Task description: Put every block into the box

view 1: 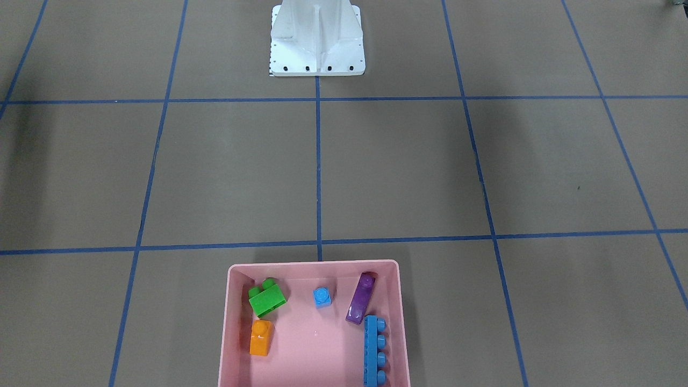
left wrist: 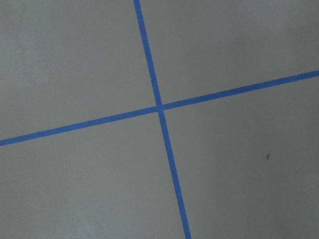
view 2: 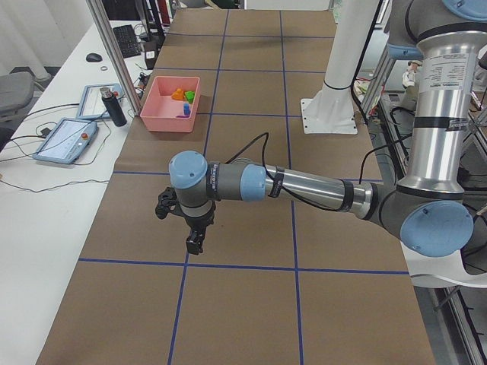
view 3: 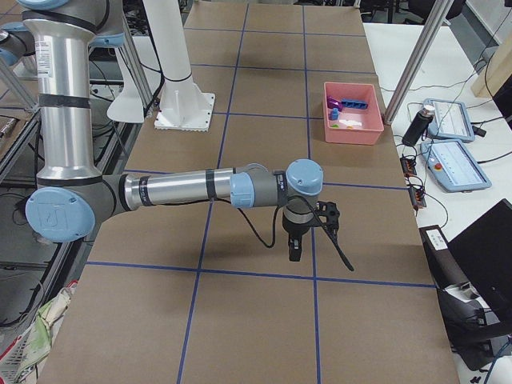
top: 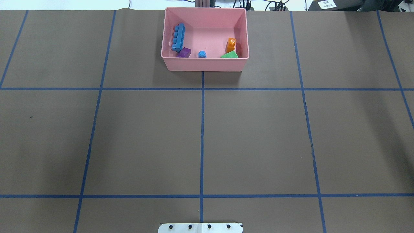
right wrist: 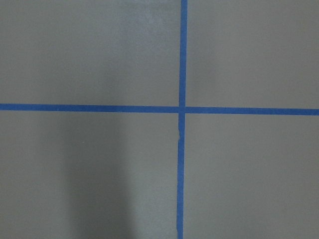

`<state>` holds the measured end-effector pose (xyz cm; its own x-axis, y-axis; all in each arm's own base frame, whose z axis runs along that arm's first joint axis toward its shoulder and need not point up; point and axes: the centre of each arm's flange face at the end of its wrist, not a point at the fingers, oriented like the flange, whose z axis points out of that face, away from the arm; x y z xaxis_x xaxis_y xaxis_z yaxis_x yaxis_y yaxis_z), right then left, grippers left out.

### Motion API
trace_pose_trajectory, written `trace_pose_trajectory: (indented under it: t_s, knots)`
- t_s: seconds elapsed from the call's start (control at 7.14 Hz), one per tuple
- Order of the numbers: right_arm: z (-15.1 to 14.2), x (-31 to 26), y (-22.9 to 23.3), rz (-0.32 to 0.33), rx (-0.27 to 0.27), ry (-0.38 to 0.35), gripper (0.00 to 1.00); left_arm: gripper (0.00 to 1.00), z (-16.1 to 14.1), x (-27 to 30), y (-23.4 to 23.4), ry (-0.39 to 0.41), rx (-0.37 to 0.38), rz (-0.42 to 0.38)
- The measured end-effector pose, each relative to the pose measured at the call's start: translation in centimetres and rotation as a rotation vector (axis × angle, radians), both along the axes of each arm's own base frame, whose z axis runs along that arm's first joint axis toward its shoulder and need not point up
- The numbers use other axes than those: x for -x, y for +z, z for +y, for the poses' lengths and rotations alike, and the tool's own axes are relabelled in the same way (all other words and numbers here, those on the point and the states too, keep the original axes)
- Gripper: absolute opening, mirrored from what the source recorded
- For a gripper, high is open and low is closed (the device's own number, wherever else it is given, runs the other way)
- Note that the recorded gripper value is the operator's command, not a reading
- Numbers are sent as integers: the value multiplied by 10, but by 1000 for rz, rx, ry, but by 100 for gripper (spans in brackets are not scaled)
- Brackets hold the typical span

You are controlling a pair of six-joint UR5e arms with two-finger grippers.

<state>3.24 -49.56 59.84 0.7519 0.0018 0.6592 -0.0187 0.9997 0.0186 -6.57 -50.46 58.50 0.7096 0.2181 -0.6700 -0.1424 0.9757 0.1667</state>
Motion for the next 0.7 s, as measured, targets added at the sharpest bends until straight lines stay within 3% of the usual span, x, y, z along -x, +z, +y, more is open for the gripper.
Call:
trace_pose_trajectory:
  t_s: [0.7]
  knots:
    - [-1,8,0,0,7,-8,100,100,-1,0,-1,1,-4,0]
